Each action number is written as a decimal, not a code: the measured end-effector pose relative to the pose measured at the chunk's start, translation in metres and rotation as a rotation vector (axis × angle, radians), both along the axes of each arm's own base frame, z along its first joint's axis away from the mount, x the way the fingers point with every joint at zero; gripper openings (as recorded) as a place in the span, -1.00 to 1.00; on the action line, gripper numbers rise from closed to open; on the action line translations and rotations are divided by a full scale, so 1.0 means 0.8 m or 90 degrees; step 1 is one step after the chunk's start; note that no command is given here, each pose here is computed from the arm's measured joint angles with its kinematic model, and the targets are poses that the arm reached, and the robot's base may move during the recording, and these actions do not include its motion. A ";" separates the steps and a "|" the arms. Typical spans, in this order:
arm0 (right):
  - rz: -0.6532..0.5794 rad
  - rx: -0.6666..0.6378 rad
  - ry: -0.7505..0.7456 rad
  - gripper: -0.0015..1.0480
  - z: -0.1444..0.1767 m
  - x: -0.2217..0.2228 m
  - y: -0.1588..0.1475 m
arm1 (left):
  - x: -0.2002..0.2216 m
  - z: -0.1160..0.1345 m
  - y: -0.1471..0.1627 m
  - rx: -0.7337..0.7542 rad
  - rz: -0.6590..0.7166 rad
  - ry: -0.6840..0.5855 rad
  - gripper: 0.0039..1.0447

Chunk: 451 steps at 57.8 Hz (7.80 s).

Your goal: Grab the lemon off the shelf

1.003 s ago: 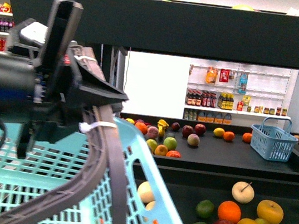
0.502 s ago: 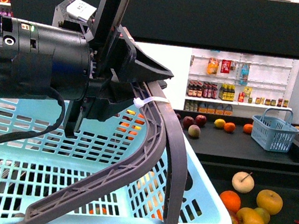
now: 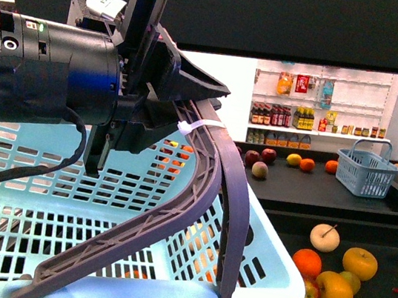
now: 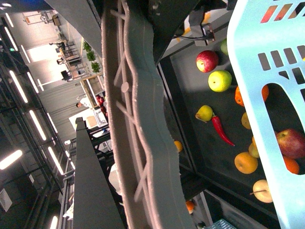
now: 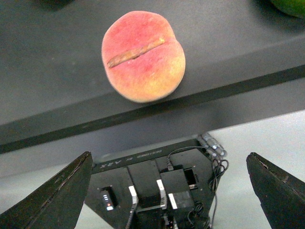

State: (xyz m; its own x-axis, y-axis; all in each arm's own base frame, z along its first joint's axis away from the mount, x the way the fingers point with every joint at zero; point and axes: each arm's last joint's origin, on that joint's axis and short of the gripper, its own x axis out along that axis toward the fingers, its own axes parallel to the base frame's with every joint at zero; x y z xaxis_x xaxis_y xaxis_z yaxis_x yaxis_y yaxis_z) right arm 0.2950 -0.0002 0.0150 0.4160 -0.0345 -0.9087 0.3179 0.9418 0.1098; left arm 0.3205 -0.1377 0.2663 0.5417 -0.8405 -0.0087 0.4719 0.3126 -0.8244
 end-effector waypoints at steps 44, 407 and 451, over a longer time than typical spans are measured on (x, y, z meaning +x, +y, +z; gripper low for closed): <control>-0.138 0.064 -0.062 0.86 -0.018 0.152 0.049 | 0.000 0.000 0.000 0.000 0.001 0.000 -0.81; 0.178 -0.013 -0.193 0.86 -0.117 0.277 0.126 | 0.000 0.000 0.000 0.000 0.001 0.000 -0.81; 0.125 -0.114 -0.271 0.34 -0.056 0.267 0.064 | 0.000 0.000 0.000 0.000 0.001 0.000 -0.81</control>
